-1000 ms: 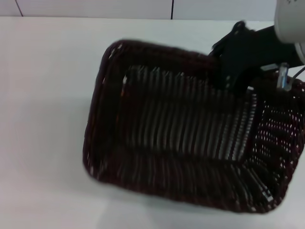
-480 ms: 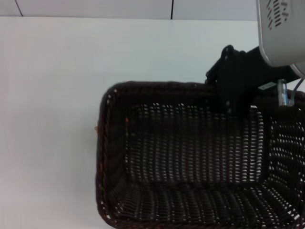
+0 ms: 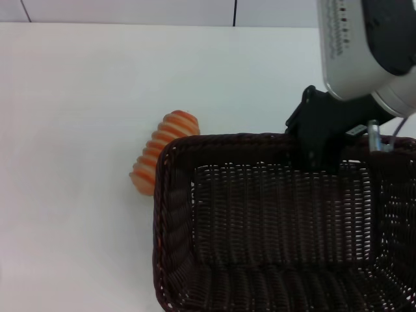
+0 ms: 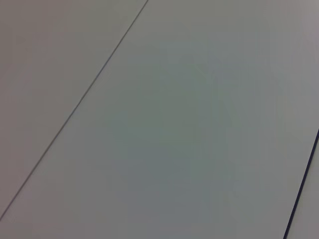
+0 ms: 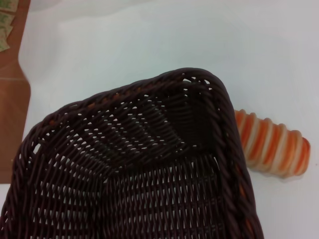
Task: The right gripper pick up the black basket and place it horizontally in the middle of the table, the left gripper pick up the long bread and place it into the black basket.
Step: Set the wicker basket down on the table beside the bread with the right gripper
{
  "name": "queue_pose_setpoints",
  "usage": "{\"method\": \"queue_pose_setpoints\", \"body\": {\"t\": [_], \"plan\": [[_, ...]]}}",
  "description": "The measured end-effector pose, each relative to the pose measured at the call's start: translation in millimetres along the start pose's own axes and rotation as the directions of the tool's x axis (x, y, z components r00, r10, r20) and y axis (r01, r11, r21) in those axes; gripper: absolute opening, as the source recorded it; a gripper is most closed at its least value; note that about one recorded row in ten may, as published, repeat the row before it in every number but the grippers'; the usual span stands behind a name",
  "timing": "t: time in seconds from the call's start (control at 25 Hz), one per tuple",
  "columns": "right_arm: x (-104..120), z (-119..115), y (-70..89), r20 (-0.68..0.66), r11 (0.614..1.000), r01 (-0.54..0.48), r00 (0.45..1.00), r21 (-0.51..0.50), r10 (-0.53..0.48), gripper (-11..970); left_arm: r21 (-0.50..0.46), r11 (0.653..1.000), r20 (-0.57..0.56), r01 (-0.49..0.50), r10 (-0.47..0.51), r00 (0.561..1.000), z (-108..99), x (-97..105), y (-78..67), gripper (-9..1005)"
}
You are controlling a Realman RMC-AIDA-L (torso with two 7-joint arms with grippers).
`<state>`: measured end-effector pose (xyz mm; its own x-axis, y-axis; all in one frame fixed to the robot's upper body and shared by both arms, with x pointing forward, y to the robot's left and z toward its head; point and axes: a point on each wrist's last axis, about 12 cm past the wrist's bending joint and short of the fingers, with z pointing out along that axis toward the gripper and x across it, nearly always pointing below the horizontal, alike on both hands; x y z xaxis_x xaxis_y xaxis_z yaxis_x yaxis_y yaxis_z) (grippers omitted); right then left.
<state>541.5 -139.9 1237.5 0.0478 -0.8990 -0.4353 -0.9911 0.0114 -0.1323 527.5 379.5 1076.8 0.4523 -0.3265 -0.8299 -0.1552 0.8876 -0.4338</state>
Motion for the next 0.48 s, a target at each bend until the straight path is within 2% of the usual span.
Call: {"method": "queue_pose_setpoints", "body": {"t": [0.2,0.28,0.48], "plan": [[-8,8,-9.5,-0.026,1.0,0.01,1.0,-0.027,-0.011,140,-0.001,1.0,-0.002,0.0,0.0,1.0,-1,1,0.0,817],[-9,17,-15.6,-0.081,1.0,0.005,0.997,-0.019,-0.007,140,-0.002,1.0,-0.003,0.0,0.0,1.0,-1,1,0.0,817],[-12,27,-19.7,-0.138,1.0,0.015,0.99,-0.021,-0.018,140,-0.002,1.0,-0.003,0.001,-0.001,1.0,-1,1,-0.3,816]]}}
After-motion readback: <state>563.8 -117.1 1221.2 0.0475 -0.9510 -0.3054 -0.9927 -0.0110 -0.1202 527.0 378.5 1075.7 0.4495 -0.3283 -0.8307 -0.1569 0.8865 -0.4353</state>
